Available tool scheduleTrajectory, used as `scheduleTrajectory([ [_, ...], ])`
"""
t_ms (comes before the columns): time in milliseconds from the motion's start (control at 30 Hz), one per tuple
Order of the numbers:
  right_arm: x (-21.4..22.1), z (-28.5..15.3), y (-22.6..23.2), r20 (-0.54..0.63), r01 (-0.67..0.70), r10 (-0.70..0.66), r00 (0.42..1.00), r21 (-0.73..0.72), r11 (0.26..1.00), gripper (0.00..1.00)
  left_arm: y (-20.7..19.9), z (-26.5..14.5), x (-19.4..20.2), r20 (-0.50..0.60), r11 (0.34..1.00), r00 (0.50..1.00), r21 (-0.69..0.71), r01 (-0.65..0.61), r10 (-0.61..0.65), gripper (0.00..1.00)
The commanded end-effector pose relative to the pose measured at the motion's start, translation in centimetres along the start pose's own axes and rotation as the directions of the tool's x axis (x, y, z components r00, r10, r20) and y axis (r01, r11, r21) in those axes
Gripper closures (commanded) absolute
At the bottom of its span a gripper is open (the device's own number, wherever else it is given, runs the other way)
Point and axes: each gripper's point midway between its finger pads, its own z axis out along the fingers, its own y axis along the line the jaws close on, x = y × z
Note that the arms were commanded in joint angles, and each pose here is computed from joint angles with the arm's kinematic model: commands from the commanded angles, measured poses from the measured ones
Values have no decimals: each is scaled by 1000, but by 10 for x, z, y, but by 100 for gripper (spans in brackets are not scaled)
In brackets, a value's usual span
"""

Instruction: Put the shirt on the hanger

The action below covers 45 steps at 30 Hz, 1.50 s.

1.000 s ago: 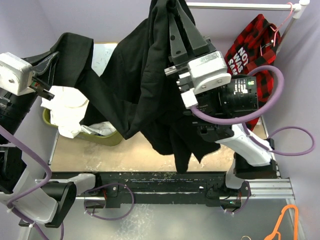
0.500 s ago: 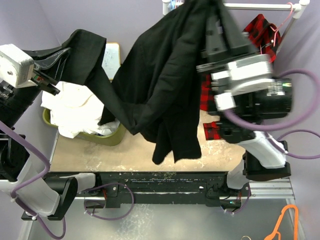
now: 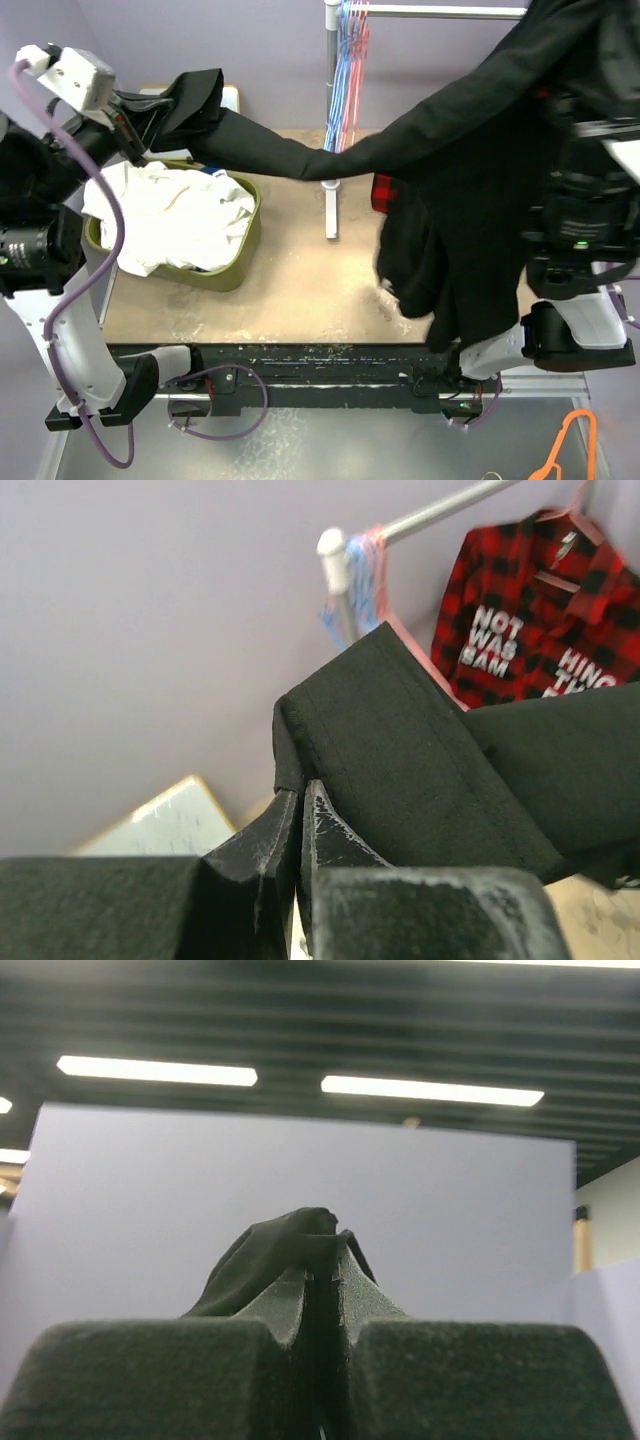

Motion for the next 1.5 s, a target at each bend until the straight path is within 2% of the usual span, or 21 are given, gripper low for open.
scheduleTrajectory([
  [0, 61, -33, 112, -184, 10, -52, 982, -219, 976, 100, 34, -5, 52, -135, 984, 991, -175, -24, 1, 96],
  [167, 131, -104, 202, -348, -121, 7, 937, -305, 945, 100, 63, -33, 129, -348, 928, 937, -360, -97, -37, 99],
  [300, 185, -176, 264, -466, -246, 88, 880, -290, 925, 100, 67, -65, 195, -517, 893, 853, -414, -177, -71, 99],
  [400, 223, -224, 299, -575, -301, 111, 810, -245, 922, 100, 76, -96, 240, -626, 837, 772, -476, -268, -109, 100],
  [467, 238, -244, 315, -610, -331, 139, 780, -213, 919, 100, 86, -116, 252, -676, 780, 727, -518, -351, -121, 100],
  [500, 250, -255, 318, -630, -321, 137, 764, -188, 928, 100, 92, -130, 263, -709, 743, 691, -536, -401, -138, 100],
  [567, 267, -265, 315, -647, -300, 144, 749, -138, 944, 100, 101, -145, 271, -741, 690, 654, -555, -466, -154, 100],
  [700, 298, -288, 314, -682, -320, 189, 707, -70, 945, 100, 118, -167, 278, -773, 607, 602, -580, -544, -200, 100],
  [800, 315, -309, 318, -710, -349, 211, 672, -53, 936, 100, 127, -175, 282, -785, 570, 574, -589, -573, -235, 100],
  [867, 319, -323, 327, -725, -382, 210, 656, -79, 921, 100, 127, -178, 287, -788, 576, 559, -590, -566, -258, 100],
  [967, 322, -346, 341, -746, -447, 224, 627, -108, 888, 100, 119, -176, 298, -789, 629, 537, -586, -511, -299, 100],
  [1133, 331, -384, 350, -779, -519, 247, 576, -115, 847, 100, 87, -158, 312, -798, 779, 489, -540, -318, -353, 100],
  [1233, 320, -402, 362, -785, -602, 249, 567, -188, 777, 98, 60, -141, 302, -799, 863, 482, -482, -154, -360, 100],
  [1300, 306, -413, 370, -791, -671, 259, 554, -240, 702, 90, 44, -131, 295, -803, 900, 477, -433, -56, -357, 99],
  [1333, 297, -418, 374, -793, -707, 266, 548, -269, 654, 82, 33, -124, 291, -804, 917, 479, -398, 9, -353, 98],
  [1367, 286, -425, 377, -796, -744, 273, 540, -300, 597, 67, 25, -121, 287, -807, 928, 477, -370, 51, -348, 95],
  [1400, 274, -430, 378, -797, -775, 284, 533, -325, 541, 44, 19, -119, 282, -807, 934, 480, -347, 83, -343, 93],
  [1433, 264, -435, 378, -802, -803, 297, 518, -336, 492, 12, 11, -117, 278, -809, 940, 481, -319, 120, -336, 89],
  [1467, 257, -440, 376, -811, -825, 308, 498, -334, 455, 1, 4, -115, 275, -814, 945, 479, -290, 155, -328, 83],
])
